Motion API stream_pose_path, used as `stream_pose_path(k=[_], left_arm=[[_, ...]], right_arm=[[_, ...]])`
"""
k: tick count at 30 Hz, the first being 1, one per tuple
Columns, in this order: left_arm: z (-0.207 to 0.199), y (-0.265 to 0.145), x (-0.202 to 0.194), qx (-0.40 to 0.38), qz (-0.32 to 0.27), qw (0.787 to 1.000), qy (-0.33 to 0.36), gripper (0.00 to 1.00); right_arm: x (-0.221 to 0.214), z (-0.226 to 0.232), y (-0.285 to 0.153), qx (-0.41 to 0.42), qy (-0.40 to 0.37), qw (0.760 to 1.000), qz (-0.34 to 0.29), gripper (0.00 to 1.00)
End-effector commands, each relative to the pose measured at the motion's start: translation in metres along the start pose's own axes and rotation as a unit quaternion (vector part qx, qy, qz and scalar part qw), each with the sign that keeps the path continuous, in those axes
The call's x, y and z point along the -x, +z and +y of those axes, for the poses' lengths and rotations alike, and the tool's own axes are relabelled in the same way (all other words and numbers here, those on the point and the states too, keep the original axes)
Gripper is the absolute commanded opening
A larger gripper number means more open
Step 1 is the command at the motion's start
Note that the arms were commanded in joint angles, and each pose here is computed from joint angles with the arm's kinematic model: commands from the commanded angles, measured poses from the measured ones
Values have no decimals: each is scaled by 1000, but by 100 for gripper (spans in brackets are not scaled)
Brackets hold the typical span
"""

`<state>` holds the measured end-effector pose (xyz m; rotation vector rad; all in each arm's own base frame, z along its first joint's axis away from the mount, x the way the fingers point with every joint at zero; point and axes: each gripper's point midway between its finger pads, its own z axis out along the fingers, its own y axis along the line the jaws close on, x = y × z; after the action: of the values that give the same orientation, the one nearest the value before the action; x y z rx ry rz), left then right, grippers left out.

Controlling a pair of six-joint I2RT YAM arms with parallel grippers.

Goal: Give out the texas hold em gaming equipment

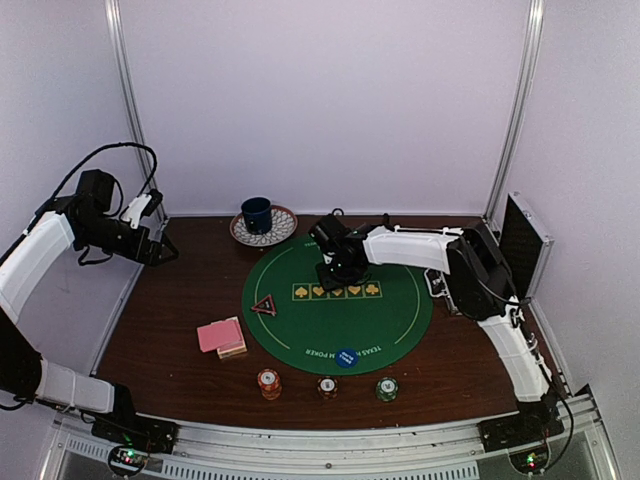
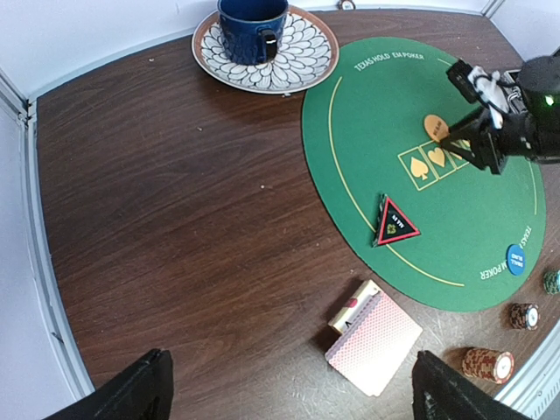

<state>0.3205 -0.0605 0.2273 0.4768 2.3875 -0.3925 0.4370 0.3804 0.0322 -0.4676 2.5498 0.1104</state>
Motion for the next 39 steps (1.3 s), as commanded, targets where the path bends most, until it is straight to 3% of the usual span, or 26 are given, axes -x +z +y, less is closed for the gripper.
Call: stream_pose_path(k=[1,9,19,26,34,39], left_arm=[[0,-4,8,-1,-13,1000,8,98],[0,-1,8,-8,-9,1000,7,98],[1,-1,7,-5,-8,1000,7,98],[0,-6,10,-1,-16,1000,8,98],[-3,-9,6,-2,-13,1000,10,98],[-5,-5,1,-12,-6,1000,8,98]], right_arm=[[11,-19,18,-11,13,1000,18,36],[46,-34,35,7,45,999,4,35],[80,-19,22,59,17,997,-37,38],[94,-15,-22,61,-6,996,-59,52],[57,5,-81,54,-41,996,-63,61],[-7,38,-118,71,-92,992,-43,69]])
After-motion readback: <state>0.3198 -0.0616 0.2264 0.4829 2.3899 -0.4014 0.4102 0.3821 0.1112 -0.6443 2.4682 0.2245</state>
